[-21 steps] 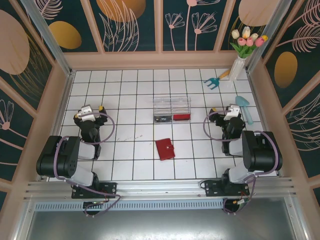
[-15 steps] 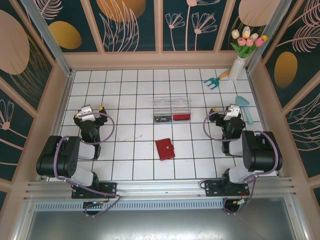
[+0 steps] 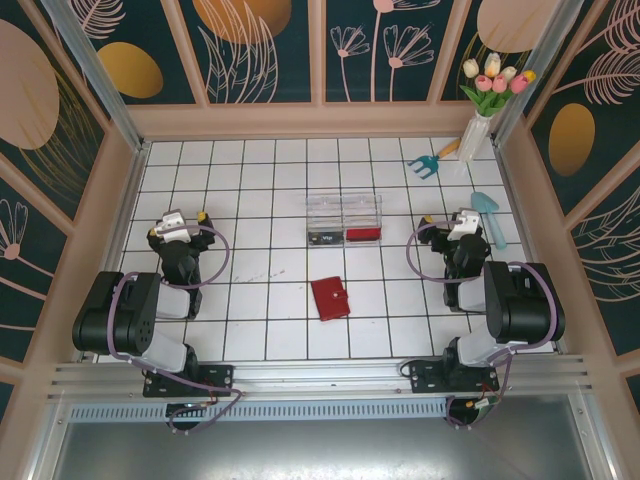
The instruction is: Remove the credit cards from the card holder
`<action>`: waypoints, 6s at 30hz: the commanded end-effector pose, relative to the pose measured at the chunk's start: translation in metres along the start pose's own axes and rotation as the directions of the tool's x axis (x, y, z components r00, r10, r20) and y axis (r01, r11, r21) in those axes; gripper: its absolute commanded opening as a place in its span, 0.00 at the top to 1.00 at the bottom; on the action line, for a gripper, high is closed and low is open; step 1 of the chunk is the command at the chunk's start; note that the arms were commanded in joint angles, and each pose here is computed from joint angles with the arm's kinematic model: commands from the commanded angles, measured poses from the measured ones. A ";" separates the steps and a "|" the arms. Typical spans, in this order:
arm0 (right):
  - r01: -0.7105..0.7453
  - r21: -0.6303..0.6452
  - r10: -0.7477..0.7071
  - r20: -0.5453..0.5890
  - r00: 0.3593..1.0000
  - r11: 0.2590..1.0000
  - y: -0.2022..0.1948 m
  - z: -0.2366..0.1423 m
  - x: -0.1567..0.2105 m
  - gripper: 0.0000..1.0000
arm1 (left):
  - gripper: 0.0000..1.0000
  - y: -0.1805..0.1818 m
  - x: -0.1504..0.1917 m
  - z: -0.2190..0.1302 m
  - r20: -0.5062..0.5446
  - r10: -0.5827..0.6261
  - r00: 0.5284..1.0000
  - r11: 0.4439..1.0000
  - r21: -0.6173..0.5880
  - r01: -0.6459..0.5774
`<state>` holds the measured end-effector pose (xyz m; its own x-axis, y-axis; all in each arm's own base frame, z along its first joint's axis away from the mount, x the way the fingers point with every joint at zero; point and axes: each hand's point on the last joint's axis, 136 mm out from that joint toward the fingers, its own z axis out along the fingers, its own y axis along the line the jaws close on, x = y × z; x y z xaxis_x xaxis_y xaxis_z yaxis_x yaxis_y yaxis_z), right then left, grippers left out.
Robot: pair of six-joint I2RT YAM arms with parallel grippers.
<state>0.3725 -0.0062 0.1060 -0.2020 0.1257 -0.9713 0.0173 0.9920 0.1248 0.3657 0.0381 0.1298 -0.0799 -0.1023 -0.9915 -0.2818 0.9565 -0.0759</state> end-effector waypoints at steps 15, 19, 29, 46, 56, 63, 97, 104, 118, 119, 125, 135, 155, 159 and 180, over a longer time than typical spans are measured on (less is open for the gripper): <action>-0.403 0.123 0.391 0.111 0.914 0.907 -0.013 -0.032 -0.097 0.01 | 0.01 0.002 -0.073 0.028 -0.255 -0.356 0.899 0.920 -0.267 0.289; -0.558 0.183 0.560 0.047 0.827 0.809 -0.018 -0.041 -0.101 0.01 | 0.01 -0.037 -0.085 0.005 -0.293 -0.500 0.815 0.859 -0.047 0.510; -0.309 -0.035 0.286 -0.294 0.912 0.950 0.114 -0.054 -0.084 0.01 | 0.01 -0.113 -0.058 -0.072 -0.480 -0.499 0.722 0.740 0.198 0.643; 0.209 -0.322 -0.364 -0.563 0.742 0.923 0.259 -0.157 0.063 0.19 | 0.01 -0.162 0.023 -0.145 -0.619 -0.419 0.664 0.703 0.241 0.669; 0.333 -0.364 -0.493 -0.649 0.580 0.870 0.273 -0.177 0.137 0.41 | 0.01 -0.153 0.017 -0.147 -0.596 -0.420 0.684 0.718 0.242 0.653; 0.340 -0.377 -0.508 -0.646 0.570 0.861 0.281 -0.172 0.142 0.48 | 0.01 -0.153 0.019 -0.147 -0.602 -0.417 0.681 0.720 0.239 0.652; 0.193 -0.392 -0.425 -0.679 0.599 0.899 0.294 -0.169 0.131 1.00 | 0.02 -0.169 0.028 -0.155 -0.673 -0.345 0.654 0.712 0.265 0.650; 0.090 -0.405 -0.364 -0.677 0.639 0.910 0.304 -0.172 0.117 1.00 | 0.32 -0.186 0.035 -0.169 -0.750 -0.318 0.580 0.644 0.278 0.713; 0.026 -0.388 -0.314 -0.703 0.638 0.921 0.296 -0.166 0.130 1.00 | 1.00 -0.237 0.066 -0.204 -0.859 -0.213 0.466 0.591 0.267 0.761; 0.025 -0.388 -0.314 -0.704 0.637 0.921 0.296 -0.166 0.131 1.00 | 1.00 -0.241 0.071 -0.207 -0.864 -0.200 0.461 0.596 0.267 0.757; 0.015 -0.393 -0.310 -0.701 0.642 0.919 0.300 -0.166 0.129 1.00 | 1.00 -0.262 0.089 -0.215 -0.890 -0.155 0.430 0.620 0.251 0.743; 0.008 -0.392 -0.304 -0.701 0.645 0.920 0.299 -0.166 0.130 1.00 | 1.00 -0.267 0.109 -0.214 -0.910 -0.157 0.385 0.642 0.202 0.739; 0.003 -0.389 -0.301 -0.707 0.640 0.921 0.299 -0.164 0.136 1.00 | 1.00 -0.274 0.122 -0.220 -0.936 -0.139 0.324 0.638 0.166 0.752; 0.003 -0.384 -0.296 -0.707 0.642 0.923 0.298 -0.163 0.136 1.00 | 1.00 -0.258 0.148 -0.218 -0.942 -0.176 0.287 0.700 0.085 0.709; -0.068 -0.284 -0.154 -0.689 0.709 0.956 0.248 -0.168 0.098 1.00 | 1.00 -0.214 0.187 -0.215 -0.925 -0.286 0.251 0.793 -0.081 0.604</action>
<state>0.1930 0.2714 0.0839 -0.8091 -0.0949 -0.5799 -0.2992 0.9159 0.2676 0.2220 -0.2812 0.0240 -0.8398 -0.5292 -0.1212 -0.2434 0.5666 -0.7872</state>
